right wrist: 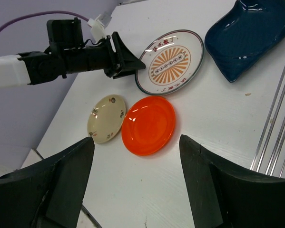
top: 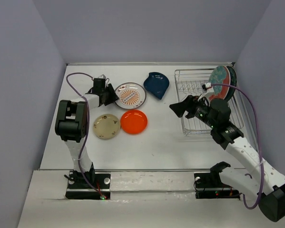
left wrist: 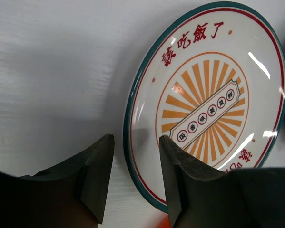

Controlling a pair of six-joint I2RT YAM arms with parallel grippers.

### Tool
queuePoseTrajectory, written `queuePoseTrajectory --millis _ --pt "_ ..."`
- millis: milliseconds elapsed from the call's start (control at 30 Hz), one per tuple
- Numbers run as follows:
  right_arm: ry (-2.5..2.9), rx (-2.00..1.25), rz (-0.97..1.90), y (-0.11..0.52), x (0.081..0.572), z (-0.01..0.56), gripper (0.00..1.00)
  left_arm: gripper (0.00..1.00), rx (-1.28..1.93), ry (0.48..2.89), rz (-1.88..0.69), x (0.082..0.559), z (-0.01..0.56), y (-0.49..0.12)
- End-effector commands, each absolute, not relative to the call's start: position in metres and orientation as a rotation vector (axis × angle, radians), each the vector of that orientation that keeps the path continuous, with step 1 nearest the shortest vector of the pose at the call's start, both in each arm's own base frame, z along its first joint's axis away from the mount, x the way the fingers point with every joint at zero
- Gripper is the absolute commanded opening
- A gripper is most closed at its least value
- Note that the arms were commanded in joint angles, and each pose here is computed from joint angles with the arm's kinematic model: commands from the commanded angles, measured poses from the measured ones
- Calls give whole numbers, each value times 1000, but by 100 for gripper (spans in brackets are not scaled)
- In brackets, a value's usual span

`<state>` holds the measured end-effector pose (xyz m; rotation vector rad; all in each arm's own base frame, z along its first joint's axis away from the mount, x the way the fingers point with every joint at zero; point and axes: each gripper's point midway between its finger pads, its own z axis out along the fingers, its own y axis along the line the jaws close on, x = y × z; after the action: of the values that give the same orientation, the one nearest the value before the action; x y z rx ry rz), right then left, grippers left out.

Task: Load the plates into the dish rack

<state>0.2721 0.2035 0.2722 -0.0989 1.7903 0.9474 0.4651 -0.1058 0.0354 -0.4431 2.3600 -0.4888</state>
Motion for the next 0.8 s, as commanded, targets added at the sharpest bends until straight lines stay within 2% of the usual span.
queuePoseTrajectory --millis 0,67,100,133,167,200,300,500,600,767 --pt "1744 -141 1023 221 271 284 77 49 -401 2283 -599 482 52 -120" --pt "1746 -150 1027 225 272 285 77 41 -411 2261 -640 485 52 -124" --pt "1748 -160 1033 230 273 286 77 26 -436 2261 -656 483 50 -124" --pt "1749 -171 1040 233 271 288 77 16 -452 2248 -650 485 51 -119" --pt "1751 -175 1038 234 273 287 77 8 -464 2243 -643 484 51 -117" --pt "1749 -179 1035 235 274 289 77 6 -483 2231 -625 482 55 -111" --pt "1784 -194 1028 241 278 280 77 6 -521 2192 -602 481 67 -94" --pt "1855 -240 1038 256 290 265 79 6 -517 2052 -581 469 136 -81" --pt "1859 -229 1046 262 301 272 85 6 -481 1960 -599 450 183 -79" --pt "1851 -247 1063 278 321 286 89 6 -411 1863 -660 410 226 -84"
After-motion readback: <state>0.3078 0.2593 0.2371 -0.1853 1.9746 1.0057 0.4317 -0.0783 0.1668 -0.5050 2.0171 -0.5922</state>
